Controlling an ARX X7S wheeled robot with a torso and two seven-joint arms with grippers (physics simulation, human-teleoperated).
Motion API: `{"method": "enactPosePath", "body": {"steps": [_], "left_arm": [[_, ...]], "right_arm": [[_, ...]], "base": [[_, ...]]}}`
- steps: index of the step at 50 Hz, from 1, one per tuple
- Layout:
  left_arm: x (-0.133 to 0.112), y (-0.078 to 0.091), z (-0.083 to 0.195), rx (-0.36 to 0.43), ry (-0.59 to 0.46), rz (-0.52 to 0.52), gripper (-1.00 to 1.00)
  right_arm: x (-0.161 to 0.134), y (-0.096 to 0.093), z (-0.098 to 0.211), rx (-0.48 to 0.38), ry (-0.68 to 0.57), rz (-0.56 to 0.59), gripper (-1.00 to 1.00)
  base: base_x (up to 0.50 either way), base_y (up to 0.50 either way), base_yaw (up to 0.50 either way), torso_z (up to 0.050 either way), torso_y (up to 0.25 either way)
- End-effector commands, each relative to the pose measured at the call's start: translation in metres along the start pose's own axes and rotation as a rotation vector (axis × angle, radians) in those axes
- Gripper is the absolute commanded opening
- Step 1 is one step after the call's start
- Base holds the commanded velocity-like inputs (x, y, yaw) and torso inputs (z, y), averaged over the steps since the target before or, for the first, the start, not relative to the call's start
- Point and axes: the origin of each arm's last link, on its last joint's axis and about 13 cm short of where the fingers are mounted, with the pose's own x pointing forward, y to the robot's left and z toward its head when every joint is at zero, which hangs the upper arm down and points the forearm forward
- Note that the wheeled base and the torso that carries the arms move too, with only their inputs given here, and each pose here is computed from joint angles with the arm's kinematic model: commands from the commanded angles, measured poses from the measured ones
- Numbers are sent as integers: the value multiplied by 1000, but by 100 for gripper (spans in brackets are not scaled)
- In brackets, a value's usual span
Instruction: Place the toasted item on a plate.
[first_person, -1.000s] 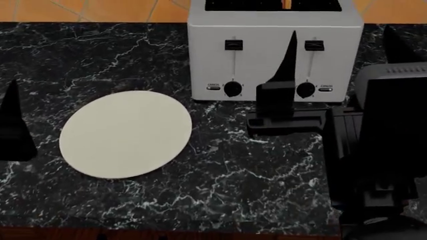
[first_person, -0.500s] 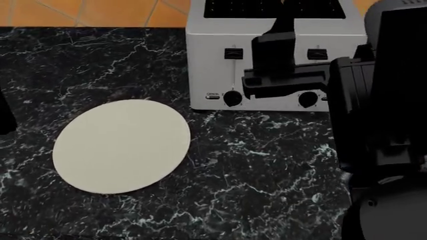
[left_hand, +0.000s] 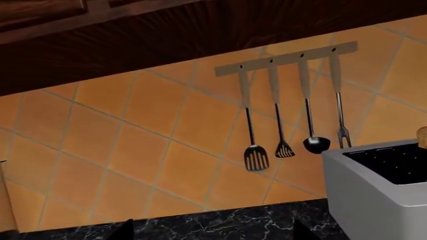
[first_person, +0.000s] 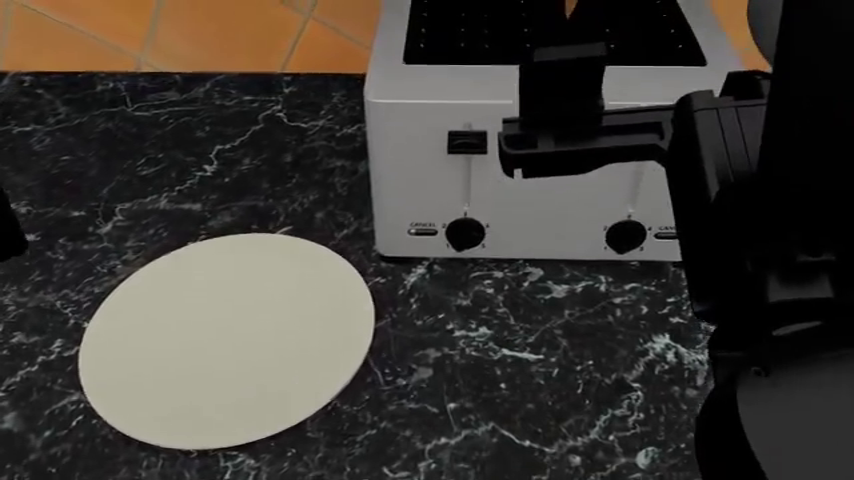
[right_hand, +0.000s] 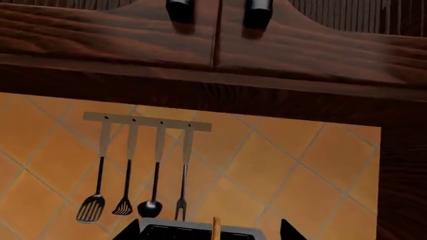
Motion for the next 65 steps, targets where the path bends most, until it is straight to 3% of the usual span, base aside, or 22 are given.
{"method": "enactPosePath", "body": {"steps": [1,65], "left_arm": [[-2,1,0,6,3,3,100],[-6,1,1,-24,7,5,100]], "right_arm": [[1,1,0,11,-7,-2,100],[-2,2,3,5,-18,18,100]], "base": [[219,0,0,0,0],[225,0,0,0,0]]}}
